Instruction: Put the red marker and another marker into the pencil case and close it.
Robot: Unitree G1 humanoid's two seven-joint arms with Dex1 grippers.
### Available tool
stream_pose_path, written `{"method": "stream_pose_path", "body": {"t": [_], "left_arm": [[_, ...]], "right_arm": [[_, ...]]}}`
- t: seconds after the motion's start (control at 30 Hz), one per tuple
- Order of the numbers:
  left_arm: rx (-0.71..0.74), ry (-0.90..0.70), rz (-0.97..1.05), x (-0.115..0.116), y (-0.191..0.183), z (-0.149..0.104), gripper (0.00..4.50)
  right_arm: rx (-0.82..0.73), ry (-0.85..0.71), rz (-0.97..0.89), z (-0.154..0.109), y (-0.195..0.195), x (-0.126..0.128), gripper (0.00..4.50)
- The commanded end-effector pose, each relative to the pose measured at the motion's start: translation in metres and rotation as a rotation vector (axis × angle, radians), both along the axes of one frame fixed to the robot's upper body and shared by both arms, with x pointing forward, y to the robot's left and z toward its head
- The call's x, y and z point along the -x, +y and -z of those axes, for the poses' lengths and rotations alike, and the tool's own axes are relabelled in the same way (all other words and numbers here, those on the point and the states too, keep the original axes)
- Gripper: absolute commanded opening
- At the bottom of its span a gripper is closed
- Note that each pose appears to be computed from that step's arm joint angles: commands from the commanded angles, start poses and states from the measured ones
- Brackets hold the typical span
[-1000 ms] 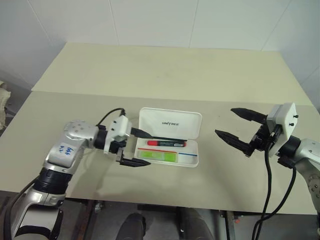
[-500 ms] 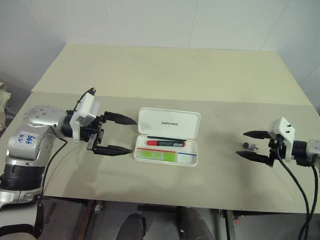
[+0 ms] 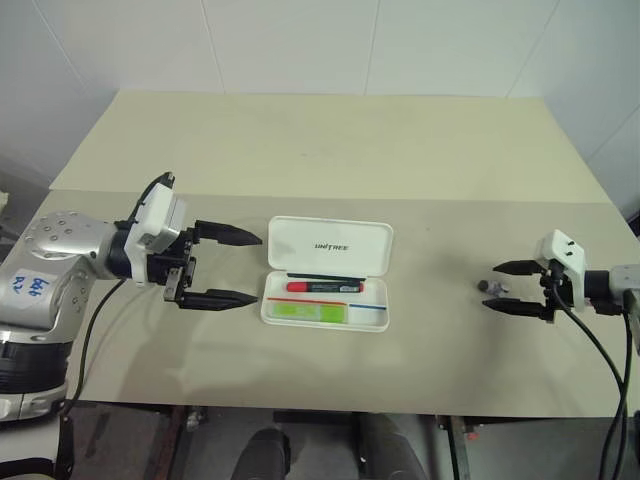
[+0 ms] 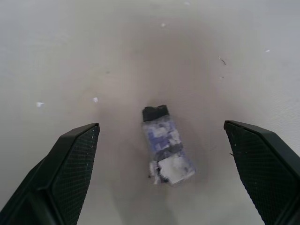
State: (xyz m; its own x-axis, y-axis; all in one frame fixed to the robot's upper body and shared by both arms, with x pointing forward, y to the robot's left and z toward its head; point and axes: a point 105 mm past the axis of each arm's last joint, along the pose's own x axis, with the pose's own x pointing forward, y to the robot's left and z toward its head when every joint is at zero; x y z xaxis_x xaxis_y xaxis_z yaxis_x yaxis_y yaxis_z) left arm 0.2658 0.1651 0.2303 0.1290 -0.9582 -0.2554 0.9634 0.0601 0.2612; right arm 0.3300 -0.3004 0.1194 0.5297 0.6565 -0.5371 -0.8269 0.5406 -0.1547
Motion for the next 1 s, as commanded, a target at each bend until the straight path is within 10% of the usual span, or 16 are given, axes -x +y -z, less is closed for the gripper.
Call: {"method": "stream_pose_path", "body": {"t": [0.03,0.13,0.53,1.0], "left_arm": [[-0.006,-0.049,0.002,0.006,0.001,-0.012,4.47],[-0.013,-0.06,-0.004,0.006,0.001,-0.015,4.47],[-0.035,-0.08,-0.011,0.005,0.005,-0.02,4.5],[-0.022,-0.058,-0.004,0.002,0.006,0.008,4.5]], "right_arm": [[-0.005,-0.009,-0.014,-0.001,0.004,-0.006,4.5],[-0.021,0.045,-0.018,0.011,0.006,-0.005,4.5],[-0.032,0.091,-0.046,0.016,0.005,-0.001,0.36],[-0.111,-0.206,-0.209,-0.058,0.063,-0.013,0.36]]}}
